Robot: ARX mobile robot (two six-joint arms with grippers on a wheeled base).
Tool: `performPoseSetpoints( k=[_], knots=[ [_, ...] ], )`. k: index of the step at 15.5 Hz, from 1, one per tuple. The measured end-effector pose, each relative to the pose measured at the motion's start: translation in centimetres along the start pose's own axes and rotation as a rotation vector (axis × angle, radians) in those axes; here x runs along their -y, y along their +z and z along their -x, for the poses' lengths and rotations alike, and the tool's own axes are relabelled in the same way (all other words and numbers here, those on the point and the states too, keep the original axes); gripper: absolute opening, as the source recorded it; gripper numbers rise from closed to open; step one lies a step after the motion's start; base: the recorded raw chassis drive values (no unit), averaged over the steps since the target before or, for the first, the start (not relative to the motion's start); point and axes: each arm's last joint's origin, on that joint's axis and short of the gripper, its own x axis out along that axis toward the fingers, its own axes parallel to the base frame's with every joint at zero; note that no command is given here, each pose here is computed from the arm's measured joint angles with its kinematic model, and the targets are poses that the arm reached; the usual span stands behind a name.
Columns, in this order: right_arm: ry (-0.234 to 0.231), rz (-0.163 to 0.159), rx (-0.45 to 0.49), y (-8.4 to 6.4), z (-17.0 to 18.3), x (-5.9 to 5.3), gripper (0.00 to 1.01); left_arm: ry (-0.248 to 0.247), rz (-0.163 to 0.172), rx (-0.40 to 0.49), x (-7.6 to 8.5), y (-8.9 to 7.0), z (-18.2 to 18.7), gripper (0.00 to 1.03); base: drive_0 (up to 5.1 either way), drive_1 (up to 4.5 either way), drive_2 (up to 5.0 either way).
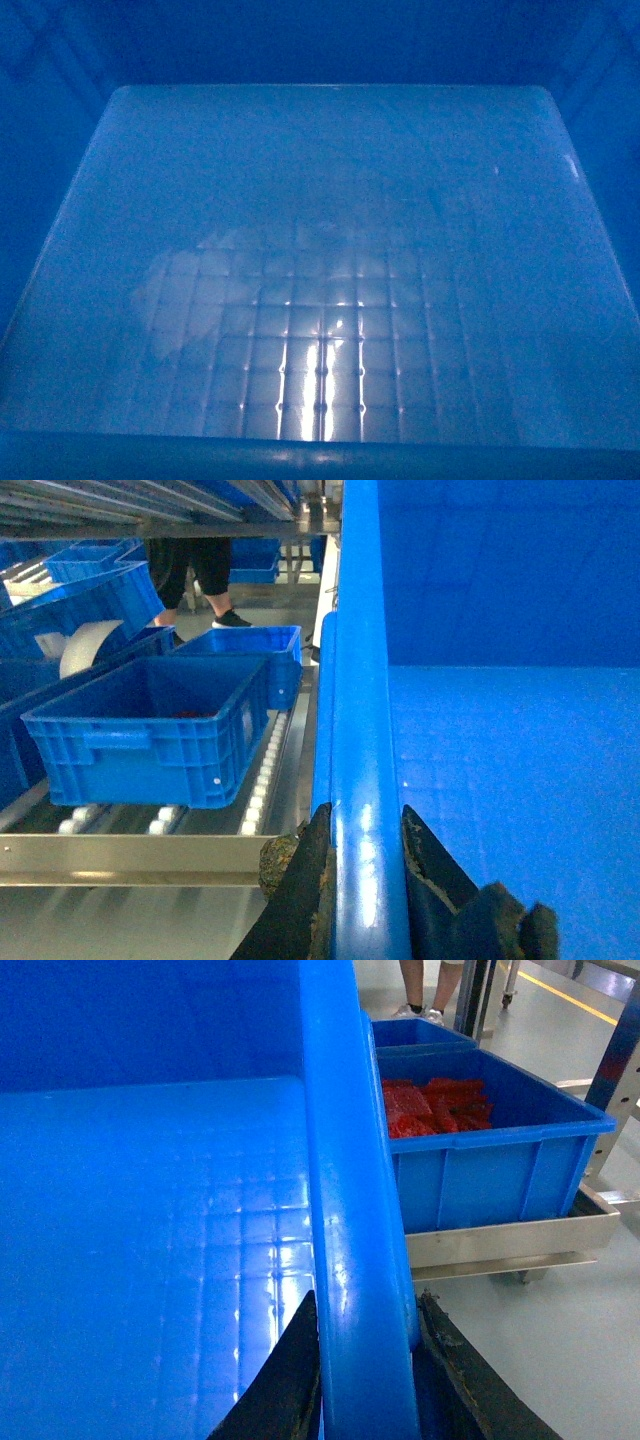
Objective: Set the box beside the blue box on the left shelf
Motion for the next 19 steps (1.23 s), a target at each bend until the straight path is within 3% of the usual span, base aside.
performPoseSetpoints(
  k=[19],
  knots=[
    [0.0,0.0,0.001,-0.03,0.03,0.02,0.19,-0.001,0.004,0.002,0.0,0.0,0.04,0.12,0.0,0.22,-0.2]
  ],
)
